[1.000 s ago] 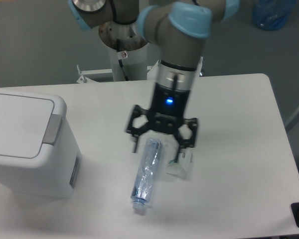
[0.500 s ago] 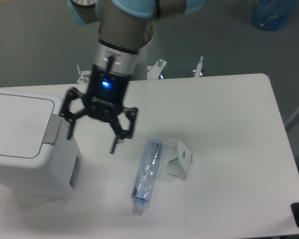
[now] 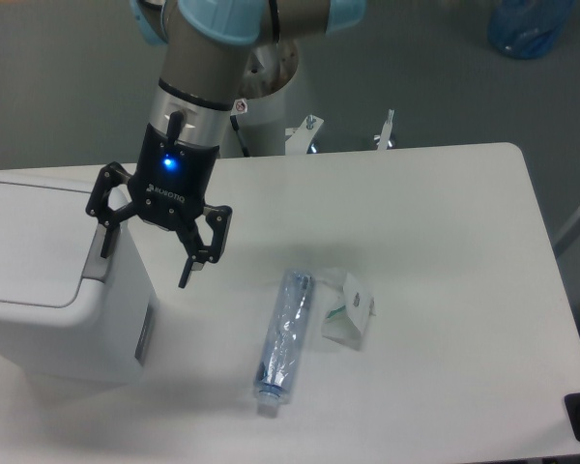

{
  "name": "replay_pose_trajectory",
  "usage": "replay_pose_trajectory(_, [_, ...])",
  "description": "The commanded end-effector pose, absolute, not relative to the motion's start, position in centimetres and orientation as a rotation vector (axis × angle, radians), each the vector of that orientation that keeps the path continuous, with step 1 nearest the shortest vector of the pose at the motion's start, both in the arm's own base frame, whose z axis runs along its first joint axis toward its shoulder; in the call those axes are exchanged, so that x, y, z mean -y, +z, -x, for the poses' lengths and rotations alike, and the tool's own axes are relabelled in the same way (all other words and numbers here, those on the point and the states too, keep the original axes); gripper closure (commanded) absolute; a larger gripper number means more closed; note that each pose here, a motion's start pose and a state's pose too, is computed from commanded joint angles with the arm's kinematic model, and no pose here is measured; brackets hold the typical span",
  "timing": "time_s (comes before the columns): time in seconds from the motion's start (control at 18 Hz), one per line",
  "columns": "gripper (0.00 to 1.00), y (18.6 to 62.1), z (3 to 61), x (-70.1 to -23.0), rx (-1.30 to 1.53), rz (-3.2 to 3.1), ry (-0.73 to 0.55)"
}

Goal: Open the trash can
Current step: 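Push the gripper against the lid edge to flip the lid open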

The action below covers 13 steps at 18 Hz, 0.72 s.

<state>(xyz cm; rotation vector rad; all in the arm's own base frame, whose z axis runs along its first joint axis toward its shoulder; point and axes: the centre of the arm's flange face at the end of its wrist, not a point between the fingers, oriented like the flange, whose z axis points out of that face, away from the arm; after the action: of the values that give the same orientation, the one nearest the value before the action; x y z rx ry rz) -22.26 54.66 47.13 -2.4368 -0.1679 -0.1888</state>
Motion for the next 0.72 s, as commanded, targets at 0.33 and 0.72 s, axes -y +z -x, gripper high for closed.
replay_pose_trajectory(0.33, [0.00,46.55,22.35,-54.77,0.168,2.445,-0.196])
replay_pose_trajectory(0.72, [0.00,46.14,22.37,-54.79,0.171,2.450,-0.201])
